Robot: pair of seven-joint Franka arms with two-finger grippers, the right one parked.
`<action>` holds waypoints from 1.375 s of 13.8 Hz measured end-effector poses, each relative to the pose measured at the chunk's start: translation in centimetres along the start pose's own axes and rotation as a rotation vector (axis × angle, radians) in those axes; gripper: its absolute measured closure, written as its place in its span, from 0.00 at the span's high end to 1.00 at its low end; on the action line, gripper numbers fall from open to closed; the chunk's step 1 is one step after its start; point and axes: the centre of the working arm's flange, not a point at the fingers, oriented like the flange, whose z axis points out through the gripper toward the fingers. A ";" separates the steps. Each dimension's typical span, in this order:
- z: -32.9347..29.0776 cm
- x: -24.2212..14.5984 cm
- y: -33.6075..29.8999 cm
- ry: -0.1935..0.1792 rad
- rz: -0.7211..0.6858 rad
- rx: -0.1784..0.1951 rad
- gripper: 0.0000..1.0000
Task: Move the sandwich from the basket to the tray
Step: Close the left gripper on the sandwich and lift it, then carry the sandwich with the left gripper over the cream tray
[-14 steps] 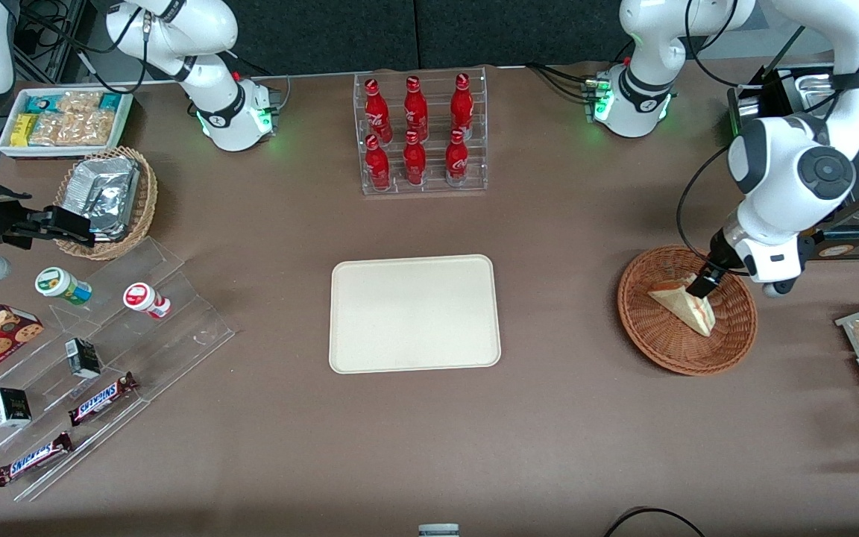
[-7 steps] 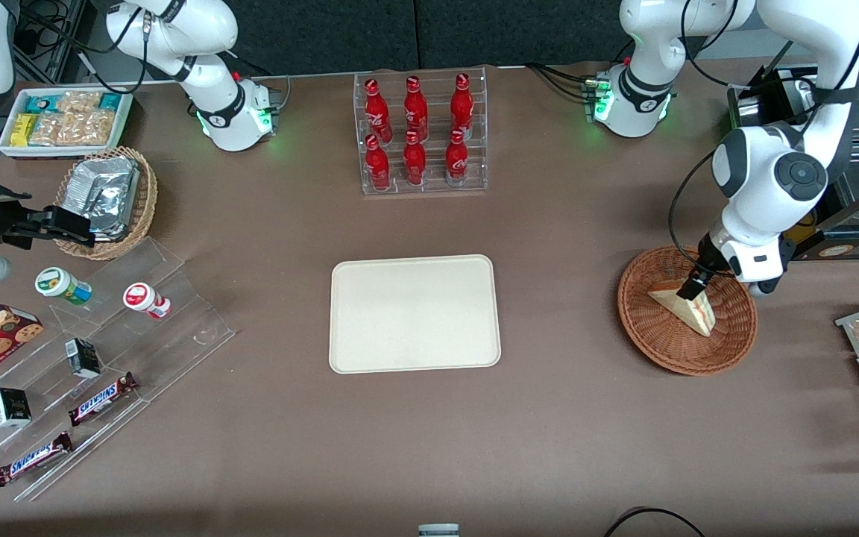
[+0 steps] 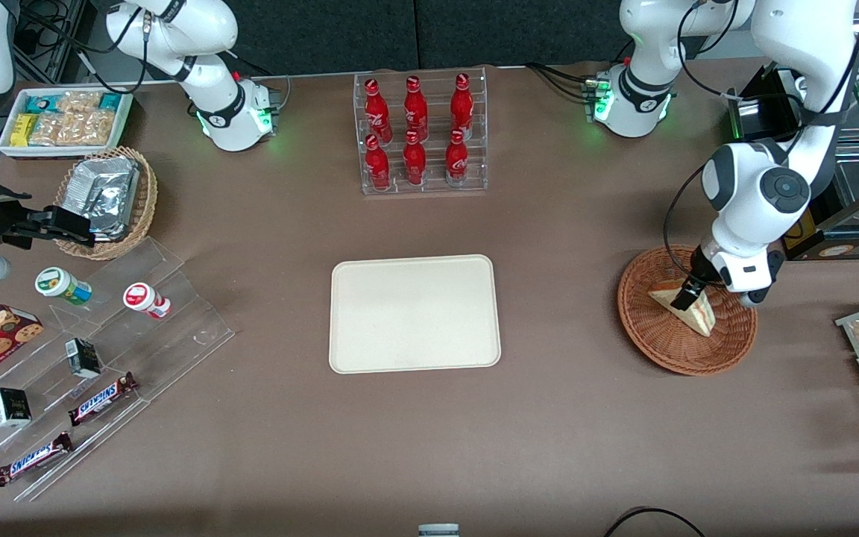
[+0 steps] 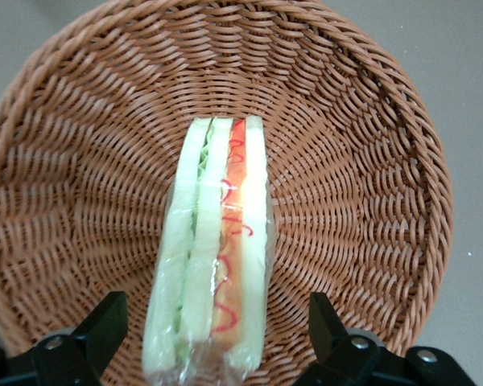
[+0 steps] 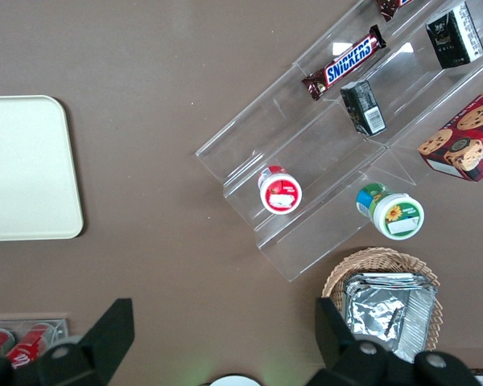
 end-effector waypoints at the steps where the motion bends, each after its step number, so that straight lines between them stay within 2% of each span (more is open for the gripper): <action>1: 0.6 0.0 0.0 -0.001 0.000 0.000 0.95; 2: 1.0 -0.1 -0.1 -0.003 0.000 0.002 0.95; 3: 1.2 -0.1 -0.1 -0.003 0.000 0.002 0.89; 7: 1.0 -0.1 0.0 0.005 0.018 0.005 0.45; 8: 0.7 -0.1 0.0 0.007 0.036 0.019 0.37; 10: -1.0 -0.1 0.1 -0.003 0.070 0.076 0.24; 13: -7.9 -1.3 1.4 -0.025 0.131 0.168 0.23; 15: -13.4 -3.9 4.2 -0.024 0.196 0.199 0.23; 17: -17.4 -7.0 7.8 -0.009 0.262 0.186 0.23; 19: -19.9 -10.2 11.0 -0.019 0.318 0.144 0.23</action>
